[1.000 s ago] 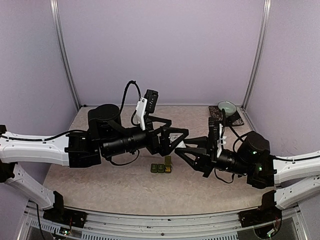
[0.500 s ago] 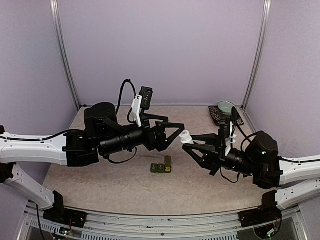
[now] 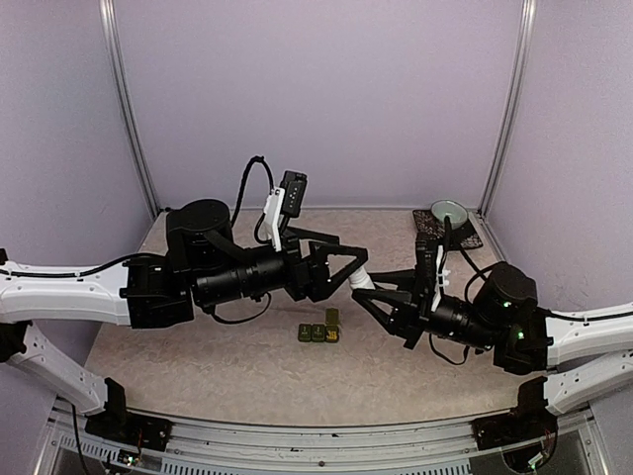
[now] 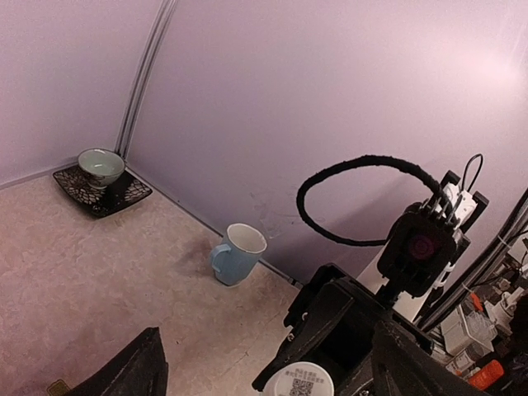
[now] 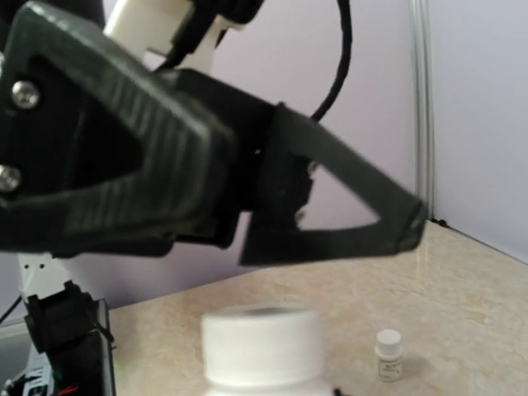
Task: Sort the pills into containers
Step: Screw the lid of the pill bottle onto the pill bottle.
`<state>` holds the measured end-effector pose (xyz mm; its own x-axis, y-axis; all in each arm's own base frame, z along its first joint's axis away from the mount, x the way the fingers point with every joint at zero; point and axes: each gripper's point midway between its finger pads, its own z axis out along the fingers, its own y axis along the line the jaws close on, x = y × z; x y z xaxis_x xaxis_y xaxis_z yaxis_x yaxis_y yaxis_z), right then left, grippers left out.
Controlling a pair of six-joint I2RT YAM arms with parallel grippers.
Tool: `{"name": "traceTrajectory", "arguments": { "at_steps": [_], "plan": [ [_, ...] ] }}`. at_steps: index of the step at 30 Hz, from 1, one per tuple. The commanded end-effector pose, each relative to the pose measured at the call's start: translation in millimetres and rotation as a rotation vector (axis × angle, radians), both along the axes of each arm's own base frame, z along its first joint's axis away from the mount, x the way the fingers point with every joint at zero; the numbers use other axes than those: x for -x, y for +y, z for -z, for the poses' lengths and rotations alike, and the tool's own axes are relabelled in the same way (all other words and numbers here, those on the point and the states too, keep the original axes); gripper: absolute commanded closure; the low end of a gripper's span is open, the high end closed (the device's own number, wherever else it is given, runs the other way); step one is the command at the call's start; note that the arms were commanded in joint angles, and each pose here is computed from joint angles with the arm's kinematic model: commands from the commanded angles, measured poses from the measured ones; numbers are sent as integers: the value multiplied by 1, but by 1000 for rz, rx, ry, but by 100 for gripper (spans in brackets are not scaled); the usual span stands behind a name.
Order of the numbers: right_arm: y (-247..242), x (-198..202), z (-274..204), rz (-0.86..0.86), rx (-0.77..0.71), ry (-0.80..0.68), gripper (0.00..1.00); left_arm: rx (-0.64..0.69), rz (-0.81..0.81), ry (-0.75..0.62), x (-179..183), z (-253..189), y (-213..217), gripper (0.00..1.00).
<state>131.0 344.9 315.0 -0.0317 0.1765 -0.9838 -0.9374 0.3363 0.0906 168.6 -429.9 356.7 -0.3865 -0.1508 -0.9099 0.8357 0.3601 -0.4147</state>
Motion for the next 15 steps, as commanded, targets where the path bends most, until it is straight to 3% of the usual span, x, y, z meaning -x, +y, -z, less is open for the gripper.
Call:
{"name": "traceTrajectory", "arguments": {
  "at_steps": [1,4,15],
  "plan": [
    [3,-3,-15,23,-15,-18,100,0,54,31,9,0,-9,22],
    [5,-4,-13,26,-8,-12,100,3,70,32,11,1,-11,32],
    [6,-8,-11,43,6,-4,100,-5,82,31,14,3,-14,55]
  ]
}}
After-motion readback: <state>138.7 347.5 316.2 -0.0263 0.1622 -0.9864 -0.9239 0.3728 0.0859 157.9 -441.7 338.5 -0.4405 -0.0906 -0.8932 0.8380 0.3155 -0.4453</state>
